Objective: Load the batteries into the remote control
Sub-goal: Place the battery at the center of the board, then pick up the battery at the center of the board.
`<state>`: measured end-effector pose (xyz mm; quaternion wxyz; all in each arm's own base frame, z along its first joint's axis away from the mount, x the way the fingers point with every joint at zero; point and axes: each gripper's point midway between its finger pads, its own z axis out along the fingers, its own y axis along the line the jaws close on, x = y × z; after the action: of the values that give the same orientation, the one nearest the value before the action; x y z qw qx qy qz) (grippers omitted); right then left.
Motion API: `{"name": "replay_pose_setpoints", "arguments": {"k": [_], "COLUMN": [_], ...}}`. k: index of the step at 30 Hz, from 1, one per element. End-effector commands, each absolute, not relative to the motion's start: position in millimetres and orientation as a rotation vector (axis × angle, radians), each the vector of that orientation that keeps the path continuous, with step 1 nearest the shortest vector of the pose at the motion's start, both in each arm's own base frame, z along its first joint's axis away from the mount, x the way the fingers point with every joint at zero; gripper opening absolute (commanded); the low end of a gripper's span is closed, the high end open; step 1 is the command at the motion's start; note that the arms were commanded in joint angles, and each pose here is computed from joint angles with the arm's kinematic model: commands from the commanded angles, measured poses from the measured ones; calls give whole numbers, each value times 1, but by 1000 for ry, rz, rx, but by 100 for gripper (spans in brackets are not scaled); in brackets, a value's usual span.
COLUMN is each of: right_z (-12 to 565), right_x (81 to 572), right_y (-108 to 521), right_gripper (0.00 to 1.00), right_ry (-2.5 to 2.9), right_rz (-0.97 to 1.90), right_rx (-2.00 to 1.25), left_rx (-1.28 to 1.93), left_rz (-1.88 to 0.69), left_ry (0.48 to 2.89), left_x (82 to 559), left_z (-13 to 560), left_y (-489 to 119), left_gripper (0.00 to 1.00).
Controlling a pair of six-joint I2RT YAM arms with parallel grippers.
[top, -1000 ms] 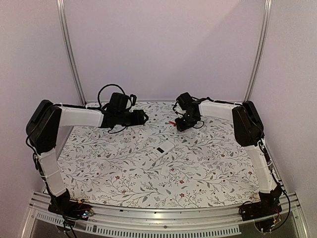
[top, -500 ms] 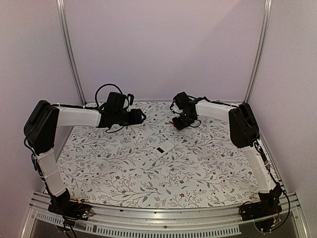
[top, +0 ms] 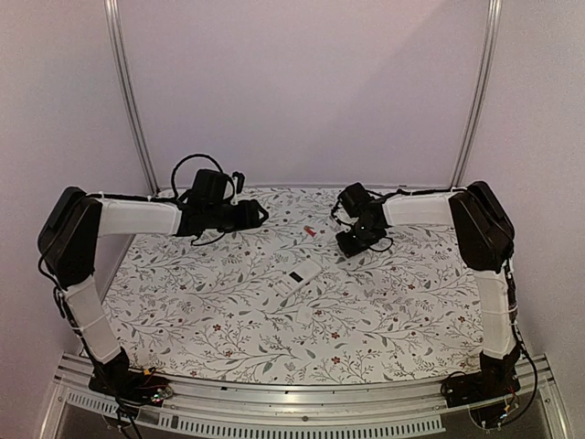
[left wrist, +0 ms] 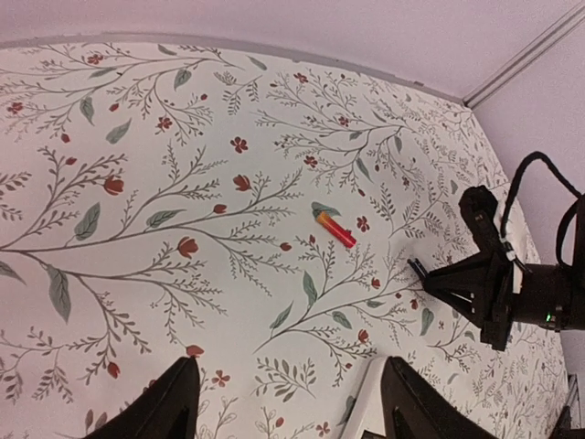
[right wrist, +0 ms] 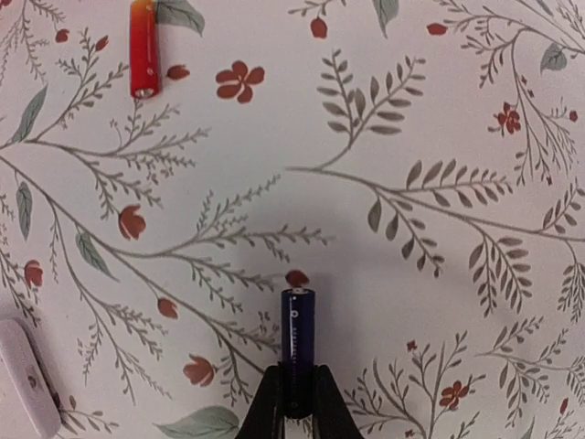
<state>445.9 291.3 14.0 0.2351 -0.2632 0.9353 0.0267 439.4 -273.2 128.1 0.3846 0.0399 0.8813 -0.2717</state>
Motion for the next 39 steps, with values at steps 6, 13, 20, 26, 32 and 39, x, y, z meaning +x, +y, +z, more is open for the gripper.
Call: {"name": "replay_pose_setpoints", "arguments": {"k": [6,13,20,26,32,39], "right_z": [-3,10,9,16,44,91], "right_x": [339,275,248,248,277,366], "right_y": [277,311,324,326,319,311], "right_gripper": [0,1,9,40,49,49], "right_ry": [2711,2638,2642,2634,2579,2456], "right_rz": [218,283,316,329,356,405], "right_rx": [-784,-964,-980,-959,-848,-701], "left_rx": [166,166,217,244,254,238], "left_rz": [-624,-633,-588,-568,-523,-516], "left_ry": [2337,2366,2383,2404,2413,2416], "left_x": [439,434,442,453,468,476], "left_z": [106,92,82,66,54,53], "left_y": [-279,-284,-305,-332,-351,-354], "left_gripper": [68,67,64,61,61,61]}}
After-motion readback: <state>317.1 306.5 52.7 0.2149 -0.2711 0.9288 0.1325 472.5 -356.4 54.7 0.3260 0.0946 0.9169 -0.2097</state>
